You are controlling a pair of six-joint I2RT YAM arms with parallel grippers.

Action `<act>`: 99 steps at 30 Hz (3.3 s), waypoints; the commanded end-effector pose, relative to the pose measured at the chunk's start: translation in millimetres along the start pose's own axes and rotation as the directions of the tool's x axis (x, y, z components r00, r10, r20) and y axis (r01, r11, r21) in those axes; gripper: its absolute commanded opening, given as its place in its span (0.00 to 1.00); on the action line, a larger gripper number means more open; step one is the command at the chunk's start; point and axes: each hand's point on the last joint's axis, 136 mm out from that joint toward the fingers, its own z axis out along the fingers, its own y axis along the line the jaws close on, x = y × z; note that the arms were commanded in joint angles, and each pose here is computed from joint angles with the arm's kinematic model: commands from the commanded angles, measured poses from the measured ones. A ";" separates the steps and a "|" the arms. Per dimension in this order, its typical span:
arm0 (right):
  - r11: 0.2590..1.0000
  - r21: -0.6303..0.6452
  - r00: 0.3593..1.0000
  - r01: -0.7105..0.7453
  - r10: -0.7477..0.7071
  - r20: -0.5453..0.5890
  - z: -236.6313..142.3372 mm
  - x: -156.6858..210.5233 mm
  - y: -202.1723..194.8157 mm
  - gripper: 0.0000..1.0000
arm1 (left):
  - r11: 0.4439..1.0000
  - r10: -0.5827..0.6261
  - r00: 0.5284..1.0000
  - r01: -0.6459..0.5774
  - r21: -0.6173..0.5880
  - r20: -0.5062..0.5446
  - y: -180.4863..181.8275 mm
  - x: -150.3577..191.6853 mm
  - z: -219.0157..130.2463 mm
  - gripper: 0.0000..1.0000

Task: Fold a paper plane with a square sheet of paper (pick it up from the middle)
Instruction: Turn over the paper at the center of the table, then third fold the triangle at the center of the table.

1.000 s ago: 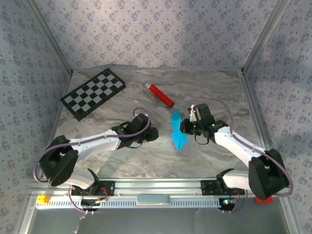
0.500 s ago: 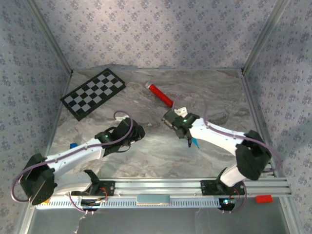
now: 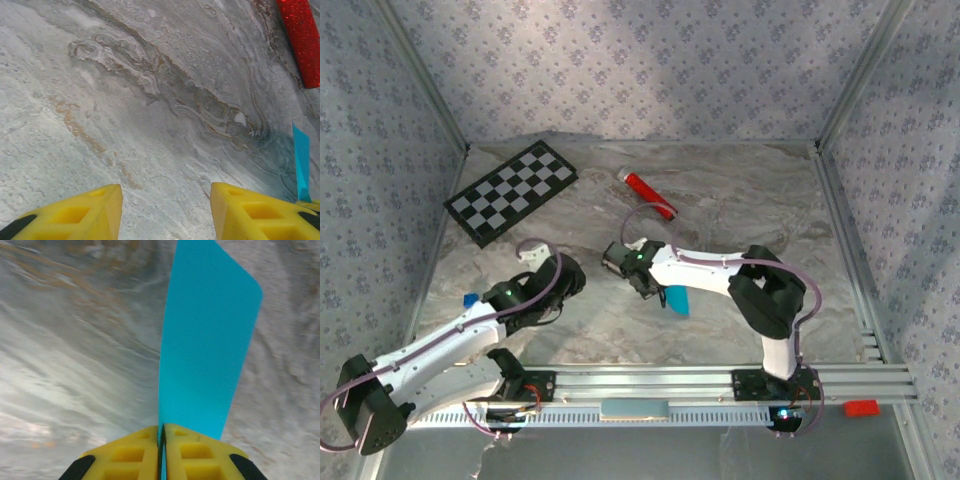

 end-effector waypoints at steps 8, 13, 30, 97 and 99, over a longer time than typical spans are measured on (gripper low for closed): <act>0.840 -0.526 0.985 -0.136 0.173 0.021 -26.8 -31.8 56.7 0.42 | 0.999 0.031 0.999 -0.031 -0.023 -0.017 -2.9 -1.4 0.5 0.51; 0.735 -0.648 0.958 -0.199 0.284 0.028 -41.8 -23.7 29.6 0.45 | 0.995 0.102 0.990 -0.100 0.029 -0.097 -25.9 11.6 11.1 0.52; 0.334 -0.805 0.790 -0.491 0.560 -0.250 -8.2 19.8 -43.4 0.04 | 0.948 0.233 0.870 -0.103 0.302 -0.435 -118.8 90.5 64.9 0.45; 0.327 -0.671 0.720 -0.665 0.519 -0.460 62.7 67.9 -23.7 0.01 | 0.969 0.180 0.799 -0.043 0.244 -0.574 -116.4 123.0 113.6 0.45; 0.328 -0.672 0.721 -0.664 0.519 -0.459 62.4 67.6 -23.6 0.01 | 0.971 0.179 0.804 -0.052 0.233 -0.567 -113.6 121.5 113.8 0.46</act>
